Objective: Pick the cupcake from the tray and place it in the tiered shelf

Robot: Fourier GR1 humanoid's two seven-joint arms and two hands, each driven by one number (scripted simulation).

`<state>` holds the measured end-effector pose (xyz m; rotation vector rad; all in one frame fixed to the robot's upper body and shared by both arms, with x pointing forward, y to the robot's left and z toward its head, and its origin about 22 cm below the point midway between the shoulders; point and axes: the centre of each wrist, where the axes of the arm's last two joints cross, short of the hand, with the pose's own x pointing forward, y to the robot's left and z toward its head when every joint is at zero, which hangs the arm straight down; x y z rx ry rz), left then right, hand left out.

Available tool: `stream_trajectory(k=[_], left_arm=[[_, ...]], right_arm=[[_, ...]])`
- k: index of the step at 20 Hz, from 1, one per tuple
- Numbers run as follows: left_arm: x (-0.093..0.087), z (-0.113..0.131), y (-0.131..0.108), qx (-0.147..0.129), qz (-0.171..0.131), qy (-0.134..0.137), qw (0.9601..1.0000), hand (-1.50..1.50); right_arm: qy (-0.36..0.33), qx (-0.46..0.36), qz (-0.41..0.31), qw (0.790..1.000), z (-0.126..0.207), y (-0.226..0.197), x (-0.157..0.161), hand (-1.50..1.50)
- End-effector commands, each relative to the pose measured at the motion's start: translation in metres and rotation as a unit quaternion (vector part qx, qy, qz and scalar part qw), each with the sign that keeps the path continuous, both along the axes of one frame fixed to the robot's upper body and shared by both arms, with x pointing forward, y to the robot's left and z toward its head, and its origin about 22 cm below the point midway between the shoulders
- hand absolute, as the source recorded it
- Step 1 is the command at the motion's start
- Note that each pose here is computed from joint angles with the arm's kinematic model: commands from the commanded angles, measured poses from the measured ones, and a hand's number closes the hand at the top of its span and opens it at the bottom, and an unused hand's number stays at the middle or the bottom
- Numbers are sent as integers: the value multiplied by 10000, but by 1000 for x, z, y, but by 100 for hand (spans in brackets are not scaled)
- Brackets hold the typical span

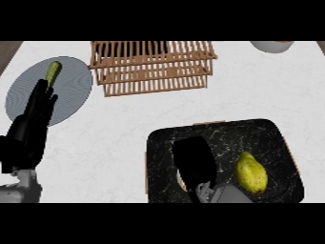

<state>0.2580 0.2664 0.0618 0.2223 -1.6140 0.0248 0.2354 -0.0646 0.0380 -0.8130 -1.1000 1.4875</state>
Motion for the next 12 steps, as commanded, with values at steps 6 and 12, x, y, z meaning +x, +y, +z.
stream_trajectory(k=[6, 12], left_arm=[[11, 6, -18, -66, -148, -14, 9999, 0], [8, 1, -12, 31, -180, 36, 9998, 0]], right_arm=[[81, 1368, -876, 9867, 52, 59, -14, 150], [-923, 2980, -1351, 9404, 101, 70, -15, 150]])
